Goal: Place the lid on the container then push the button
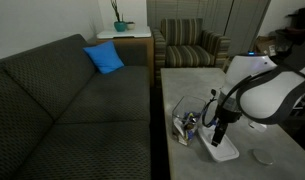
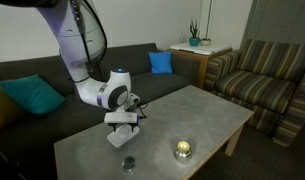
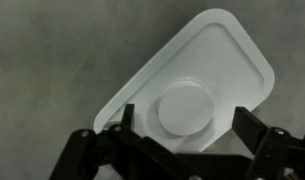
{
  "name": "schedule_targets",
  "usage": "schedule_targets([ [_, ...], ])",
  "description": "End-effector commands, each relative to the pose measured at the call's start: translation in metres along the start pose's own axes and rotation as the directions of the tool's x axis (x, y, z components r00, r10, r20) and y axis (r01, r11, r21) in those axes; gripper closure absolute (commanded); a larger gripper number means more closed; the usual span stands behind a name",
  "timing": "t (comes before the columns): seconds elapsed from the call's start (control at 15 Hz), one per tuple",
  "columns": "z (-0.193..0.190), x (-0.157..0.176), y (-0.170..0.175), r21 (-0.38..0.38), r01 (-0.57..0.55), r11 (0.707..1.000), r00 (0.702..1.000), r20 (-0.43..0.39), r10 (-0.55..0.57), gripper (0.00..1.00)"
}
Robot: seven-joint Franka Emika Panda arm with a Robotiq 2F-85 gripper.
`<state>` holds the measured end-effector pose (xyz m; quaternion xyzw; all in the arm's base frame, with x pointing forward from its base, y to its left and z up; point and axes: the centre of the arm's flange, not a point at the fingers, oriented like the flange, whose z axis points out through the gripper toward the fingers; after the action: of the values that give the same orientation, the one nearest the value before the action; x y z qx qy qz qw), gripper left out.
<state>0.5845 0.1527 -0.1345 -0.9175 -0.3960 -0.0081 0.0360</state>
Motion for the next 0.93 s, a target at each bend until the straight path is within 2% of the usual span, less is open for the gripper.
schedule_targets([
  [0.0,-0.009,0.004,-0.008,0.014,0.015,1.0,1.0,0.022,-0.015,0.0],
  [0.4,0.002,-0.003,-0.013,0.033,-0.012,0.999,0.996,0.093,0.009,0.0],
  [0.6,0.005,-0.007,-0.012,0.036,-0.031,0.999,0.995,0.101,0.027,0.0],
  [0.73,0.007,-0.007,-0.01,0.038,-0.039,0.999,0.994,0.1,0.035,0.25],
  [0.87,0.007,-0.006,-0.009,0.035,-0.041,0.999,0.995,0.095,0.037,0.39],
])
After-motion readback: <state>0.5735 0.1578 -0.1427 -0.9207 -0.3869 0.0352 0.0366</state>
